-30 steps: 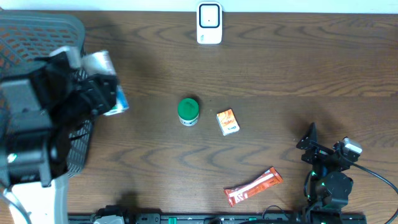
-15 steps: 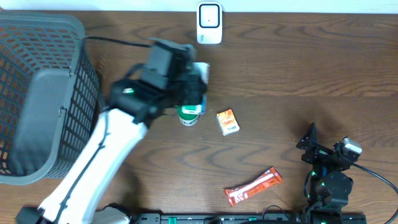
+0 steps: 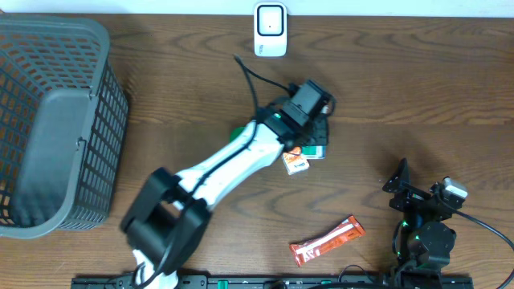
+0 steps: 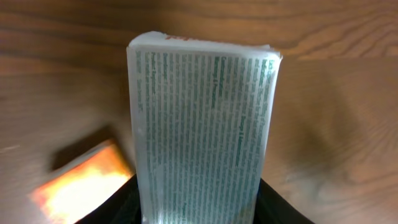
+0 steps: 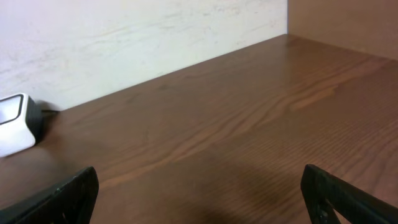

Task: Scan the item barcode
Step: 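Carry the Panadol box to the table center and release it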

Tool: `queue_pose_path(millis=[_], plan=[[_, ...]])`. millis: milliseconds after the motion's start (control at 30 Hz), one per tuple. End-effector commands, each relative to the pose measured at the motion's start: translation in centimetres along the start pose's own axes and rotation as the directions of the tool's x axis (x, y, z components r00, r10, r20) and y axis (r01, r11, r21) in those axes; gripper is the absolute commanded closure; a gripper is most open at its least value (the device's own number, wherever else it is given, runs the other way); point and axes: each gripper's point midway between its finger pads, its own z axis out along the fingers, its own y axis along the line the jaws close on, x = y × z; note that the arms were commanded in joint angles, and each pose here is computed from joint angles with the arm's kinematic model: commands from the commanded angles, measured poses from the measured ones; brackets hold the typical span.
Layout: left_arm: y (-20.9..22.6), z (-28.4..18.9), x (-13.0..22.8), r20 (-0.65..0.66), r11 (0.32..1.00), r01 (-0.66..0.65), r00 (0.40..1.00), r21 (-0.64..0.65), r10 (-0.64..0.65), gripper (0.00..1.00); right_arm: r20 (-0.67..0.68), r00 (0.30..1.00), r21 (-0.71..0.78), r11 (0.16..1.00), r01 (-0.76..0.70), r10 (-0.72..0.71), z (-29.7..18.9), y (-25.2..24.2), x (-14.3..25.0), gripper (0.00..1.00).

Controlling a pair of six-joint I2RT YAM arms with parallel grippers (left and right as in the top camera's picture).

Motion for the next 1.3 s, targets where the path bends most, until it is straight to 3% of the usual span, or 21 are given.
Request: queue_pose_path(millis=[0, 333, 467, 633, 733, 800, 833, 900, 967, 1100, 1267], plan=[[-1.3, 2.8, 1.1, 0.001, 1.000, 0.023, 1.000, 0.018, -0.023, 0.56, 0.000, 1.000, 0.016, 1.000, 0.012, -0.012, 0.0, -0.3, 0.0, 0.01], [3.5, 7.3, 2.7, 0.060, 0.932, 0.324, 0.946, -0.162, -0.319, 0.56, 0.000, 1.000, 0.016, 1.000, 0.012, -0.012, 0.0, -0.3, 0.0, 0.01], [7.5, 6.3, 4.2, 0.155, 0.800, 0.506, 0.862, -0.322, -0.482, 0.56, 0.000, 1.000, 0.016, 1.000, 0.012, -0.012, 0.0, -0.3, 0.0, 0.01], [10.7, 4.6, 5.5, 0.255, 0.669, 0.601, 0.797, -0.438, -0.548, 0.55, 0.000, 1.000, 0.016, 1.000, 0.012, -0.012, 0.0, -0.3, 0.0, 0.01], [10.7, 4.6, 5.6, 0.254, 0.668, 0.601, 0.796, -0.438, -0.549, 0.37, 0.000, 1.000, 0.016, 1.000, 0.012, -0.012, 0.0, -0.3, 0.0, 0.01], [10.6, 4.7, 5.7, 0.227, 0.690, 0.570, 0.818, -0.446, -0.529, 0.22, 0.000, 1.000, 0.016, 1.000, 0.012, -0.012, 0.0, -0.3, 0.0, 0.01], [10.4, 4.8, 5.7, 0.203, 0.718, 0.530, 0.844, -0.451, -0.496, 0.19, 0.000, 1.000, 0.016, 1.000, 0.012, -0.012, 0.0, -0.3, 0.0, 0.01], [7.2, 5.5, 4.1, 0.074, 0.890, 0.292, 0.956, -0.351, -0.284, 0.16, 0.000, 1.000, 0.016, 1.000, 0.012, -0.012, 0.0, -0.3, 0.0, 0.01], [4.8, 5.0, 3.2, 0.034, 0.948, 0.180, 0.984, -0.261, -0.178, 0.11, 0.001, 1.000, 0.016, 1.000, 0.012, -0.012, 0.0, -0.3, 0.0, 0.01], [1.6, 1.2, 1.6, 0.024, 0.987, -0.010, 1.000, -0.162, 0.014, 0.10, 0.000, 1.000, 0.016, 1.000, 0.012, -0.012, 0.0, -0.3, 0.0, 0.01], [-0.3, -6.9, 0.4, 0.077, 0.987, -0.104, 0.990, -0.123, 0.114, 0.10, 0.000, 1.000, 0.016, 1.000, 0.012, -0.012, 0.0, -0.3, 0.0, 0.01]])
